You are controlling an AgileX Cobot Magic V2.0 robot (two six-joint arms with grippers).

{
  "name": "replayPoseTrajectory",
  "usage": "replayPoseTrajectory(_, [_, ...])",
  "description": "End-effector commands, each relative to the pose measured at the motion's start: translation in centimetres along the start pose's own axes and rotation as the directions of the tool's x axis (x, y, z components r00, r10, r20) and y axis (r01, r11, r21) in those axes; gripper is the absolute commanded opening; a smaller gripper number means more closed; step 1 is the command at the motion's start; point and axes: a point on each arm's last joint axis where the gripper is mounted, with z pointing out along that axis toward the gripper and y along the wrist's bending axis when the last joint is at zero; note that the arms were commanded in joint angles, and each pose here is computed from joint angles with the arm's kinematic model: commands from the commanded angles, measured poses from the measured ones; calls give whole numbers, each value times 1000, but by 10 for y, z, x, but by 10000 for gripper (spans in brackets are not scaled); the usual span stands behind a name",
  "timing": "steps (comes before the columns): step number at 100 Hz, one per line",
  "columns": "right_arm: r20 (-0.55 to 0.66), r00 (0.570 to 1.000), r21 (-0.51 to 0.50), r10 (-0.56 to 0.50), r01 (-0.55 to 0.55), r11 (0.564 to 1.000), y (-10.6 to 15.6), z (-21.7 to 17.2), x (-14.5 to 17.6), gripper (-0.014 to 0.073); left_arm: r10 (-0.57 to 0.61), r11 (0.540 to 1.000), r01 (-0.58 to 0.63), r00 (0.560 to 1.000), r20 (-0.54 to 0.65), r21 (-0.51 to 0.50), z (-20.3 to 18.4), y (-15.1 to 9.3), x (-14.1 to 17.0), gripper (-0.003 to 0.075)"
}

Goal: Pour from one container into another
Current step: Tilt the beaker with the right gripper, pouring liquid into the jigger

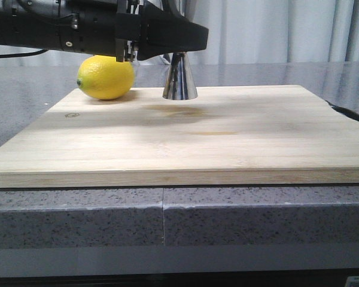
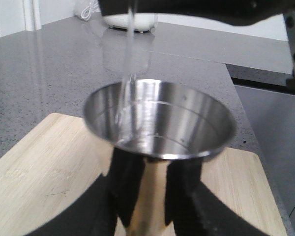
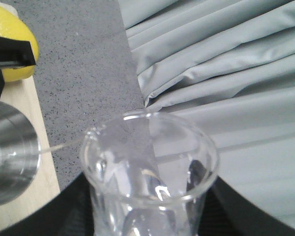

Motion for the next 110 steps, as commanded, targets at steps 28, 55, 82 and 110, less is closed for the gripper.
replayPoseTrajectory(28, [84,994,81,-72,66,995,-19,-14,-15,279,39,997,-49,986,164,56,-4,-14,-40,204])
replayPoseTrajectory(55, [76,994,85,-84,77,993,-19,-14,-15,279,39,997,-49,986,164,56,-4,-14,-40,204])
replayPoseTrajectory(82, [72,990,100,-124,116,988,-20,-14,-15,279,39,997,-49,986,164,56,-4,-14,-40,204])
replayPoseTrajectory(110, [68,985,111,-156,147,983,-21,-15,-15,279,39,997,-49,986,164,56,-4,-14,-40,204])
